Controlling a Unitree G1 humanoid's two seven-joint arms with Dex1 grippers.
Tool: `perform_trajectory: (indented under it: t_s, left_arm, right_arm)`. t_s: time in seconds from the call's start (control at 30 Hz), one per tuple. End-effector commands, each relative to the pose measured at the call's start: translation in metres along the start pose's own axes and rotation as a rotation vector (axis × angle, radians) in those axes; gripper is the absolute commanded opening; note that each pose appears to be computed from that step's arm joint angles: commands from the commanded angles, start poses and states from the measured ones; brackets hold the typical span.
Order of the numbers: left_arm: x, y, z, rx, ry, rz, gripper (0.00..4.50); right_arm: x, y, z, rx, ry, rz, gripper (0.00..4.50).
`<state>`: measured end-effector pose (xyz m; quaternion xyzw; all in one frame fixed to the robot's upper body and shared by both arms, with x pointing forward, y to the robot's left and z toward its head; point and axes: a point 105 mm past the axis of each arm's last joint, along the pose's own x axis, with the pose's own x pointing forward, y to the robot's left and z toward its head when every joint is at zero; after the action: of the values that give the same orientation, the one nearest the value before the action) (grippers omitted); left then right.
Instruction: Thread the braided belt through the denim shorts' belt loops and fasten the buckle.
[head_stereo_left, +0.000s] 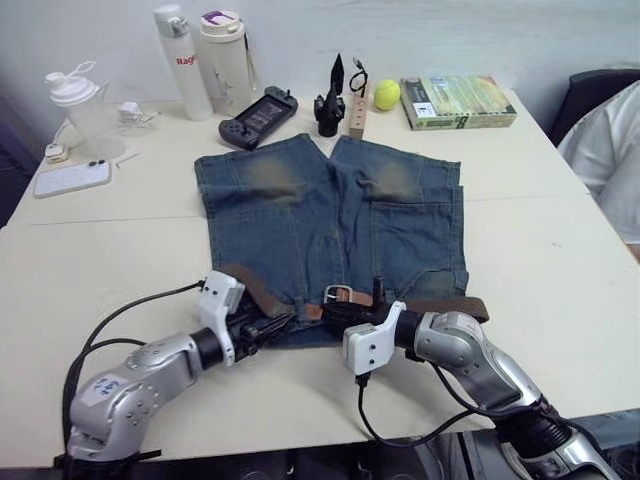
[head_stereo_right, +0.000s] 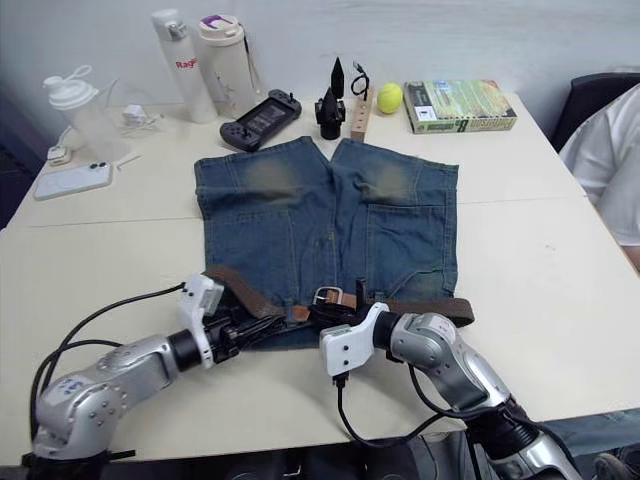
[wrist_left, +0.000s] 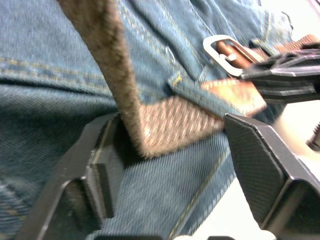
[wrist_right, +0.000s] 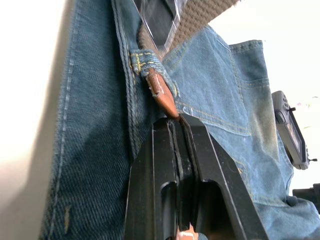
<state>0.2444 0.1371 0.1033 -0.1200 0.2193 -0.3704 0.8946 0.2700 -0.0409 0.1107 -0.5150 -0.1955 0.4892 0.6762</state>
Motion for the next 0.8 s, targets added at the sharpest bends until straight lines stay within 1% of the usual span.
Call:
perform_trajectory:
  t_s: [0.03, 0.17, 0.23, 0.33, 0.4, 0.47, 0.5, 0.53, 0.6, 0.63, 0.7, 0.73, 0.77, 0.8]
  left_arm:
    - [-0.022, -0.018, 0.007, 0.008, -0.005, -0.118, 3.45]
    - [-0.044, -0.023, 0.014, 0.04, 0.015, -0.204, 3.45]
    - [-0.056, -0.024, 0.02, 0.059, 0.006, -0.247, 3.45]
    - [-0.076, -0.026, 0.045, 0.072, -0.05, -0.349, 3.45]
    - [-0.085, -0.023, 0.063, 0.073, -0.096, -0.386, 3.45]
    - [-0.085, 0.007, 0.094, 0.091, -0.192, -0.295, 3.45]
    - [-0.084, 0.018, 0.104, 0.093, -0.219, -0.263, 3.45]
    - [-0.079, 0.033, 0.111, 0.104, -0.225, -0.214, 3.45]
    - [-0.066, 0.06, 0.112, 0.135, -0.187, -0.111, 3.45]
    - [-0.057, 0.073, 0.109, 0.16, -0.15, -0.068, 3.21]
    - [-0.047, 0.087, 0.104, 0.192, -0.105, -0.031, 2.74]
    - [-0.042, 0.092, 0.103, 0.208, -0.094, -0.023, 2.28]
    - [-0.037, 0.098, 0.104, 0.222, -0.086, -0.012, 1.93]
    - [-0.031, 0.102, 0.104, 0.254, -0.067, -0.009, 1.39]
  right_arm:
    - [-0.002, -0.008, 0.008, -0.023, -0.026, -0.037, 0.0]
    - [-0.002, -0.009, 0.007, -0.024, -0.025, -0.044, 0.0]
    - [-0.003, -0.009, 0.007, -0.026, -0.025, -0.046, 0.0]
    - [-0.002, -0.009, 0.006, -0.027, -0.026, -0.05, 0.0]
    - [-0.002, -0.009, 0.006, -0.027, -0.027, -0.052, 0.0]
    - [-0.002, -0.01, 0.007, -0.029, -0.029, -0.053, 0.0]
    - [-0.001, -0.01, 0.007, -0.03, -0.029, -0.053, 0.0]
    - [-0.001, -0.01, 0.007, -0.03, -0.03, -0.054, 0.0]
    - [-0.001, -0.011, 0.008, -0.031, -0.033, -0.055, 0.0]
    - [-0.001, -0.011, 0.008, -0.031, -0.034, -0.056, 0.0]
    - [-0.001, -0.011, 0.008, -0.032, -0.034, -0.056, 0.0]
    - [-0.001, -0.011, 0.009, -0.032, -0.035, -0.056, 0.0]
    - [-0.001, -0.011, 0.009, -0.032, -0.034, -0.057, 0.0]
    - [-0.002, -0.012, 0.009, -0.032, -0.033, -0.057, 0.0]
